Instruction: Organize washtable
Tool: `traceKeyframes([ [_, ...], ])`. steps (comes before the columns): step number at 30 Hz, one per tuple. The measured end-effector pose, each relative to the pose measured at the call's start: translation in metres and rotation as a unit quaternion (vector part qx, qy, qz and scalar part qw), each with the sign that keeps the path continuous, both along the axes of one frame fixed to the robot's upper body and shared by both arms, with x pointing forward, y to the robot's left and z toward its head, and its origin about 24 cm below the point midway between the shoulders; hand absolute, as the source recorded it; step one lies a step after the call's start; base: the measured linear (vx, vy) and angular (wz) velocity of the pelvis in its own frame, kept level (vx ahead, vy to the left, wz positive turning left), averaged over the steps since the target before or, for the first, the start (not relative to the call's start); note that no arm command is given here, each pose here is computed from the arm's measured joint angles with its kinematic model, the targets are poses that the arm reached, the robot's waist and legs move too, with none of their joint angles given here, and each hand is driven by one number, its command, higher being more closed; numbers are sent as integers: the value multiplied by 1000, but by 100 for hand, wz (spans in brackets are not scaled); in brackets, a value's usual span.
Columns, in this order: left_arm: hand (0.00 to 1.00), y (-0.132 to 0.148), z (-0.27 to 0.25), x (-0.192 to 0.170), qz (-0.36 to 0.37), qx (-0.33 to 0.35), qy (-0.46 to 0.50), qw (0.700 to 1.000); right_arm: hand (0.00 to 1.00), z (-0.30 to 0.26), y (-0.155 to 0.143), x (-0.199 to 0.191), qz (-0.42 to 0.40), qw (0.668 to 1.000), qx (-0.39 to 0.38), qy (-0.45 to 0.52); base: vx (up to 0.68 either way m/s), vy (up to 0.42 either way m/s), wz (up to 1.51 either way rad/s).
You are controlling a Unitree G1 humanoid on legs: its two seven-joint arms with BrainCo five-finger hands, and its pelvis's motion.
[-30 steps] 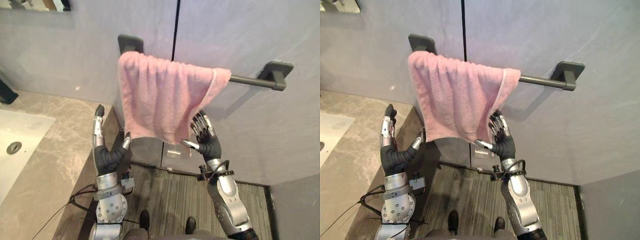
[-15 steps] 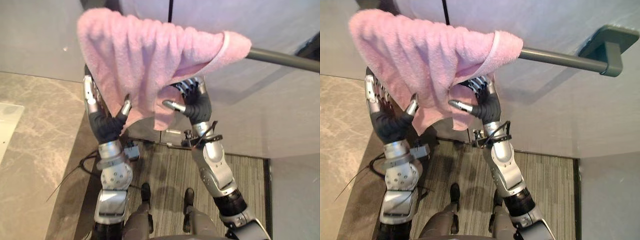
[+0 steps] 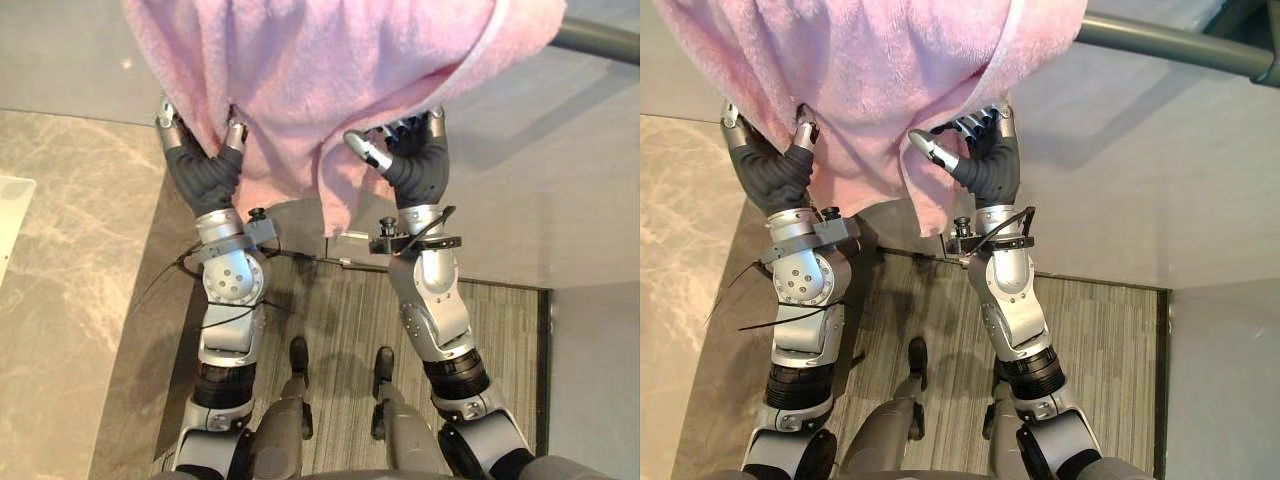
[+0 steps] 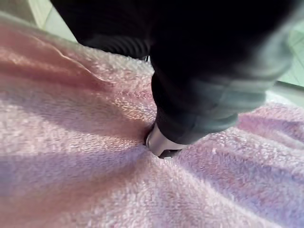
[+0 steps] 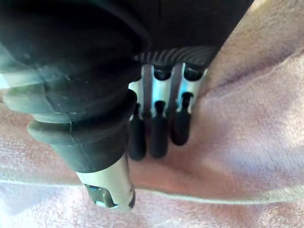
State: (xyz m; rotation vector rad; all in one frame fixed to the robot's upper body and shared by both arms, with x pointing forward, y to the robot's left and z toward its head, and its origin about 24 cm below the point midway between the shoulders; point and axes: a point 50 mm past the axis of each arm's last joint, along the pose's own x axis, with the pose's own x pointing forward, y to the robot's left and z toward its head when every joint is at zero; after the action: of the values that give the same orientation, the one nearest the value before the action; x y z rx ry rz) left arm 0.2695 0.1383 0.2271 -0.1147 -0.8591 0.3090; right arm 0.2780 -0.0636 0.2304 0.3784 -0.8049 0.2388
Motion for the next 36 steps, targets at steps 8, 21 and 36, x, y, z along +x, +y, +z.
traceKeyframes([
  [8,100,5,15,2,43,-15,-27,999,100,-2,-2,0,-14,1000,-12,-3,26,5,-5],
  [21,100,-6,0,-6,-7,40,-4,999,100,-44,-54,0,-101,992,-22,67,1,2,-1],
  [36,100,-33,-11,-19,-168,56,4,984,100,-67,-85,-11,-158,982,-11,107,23,8,-3],
])
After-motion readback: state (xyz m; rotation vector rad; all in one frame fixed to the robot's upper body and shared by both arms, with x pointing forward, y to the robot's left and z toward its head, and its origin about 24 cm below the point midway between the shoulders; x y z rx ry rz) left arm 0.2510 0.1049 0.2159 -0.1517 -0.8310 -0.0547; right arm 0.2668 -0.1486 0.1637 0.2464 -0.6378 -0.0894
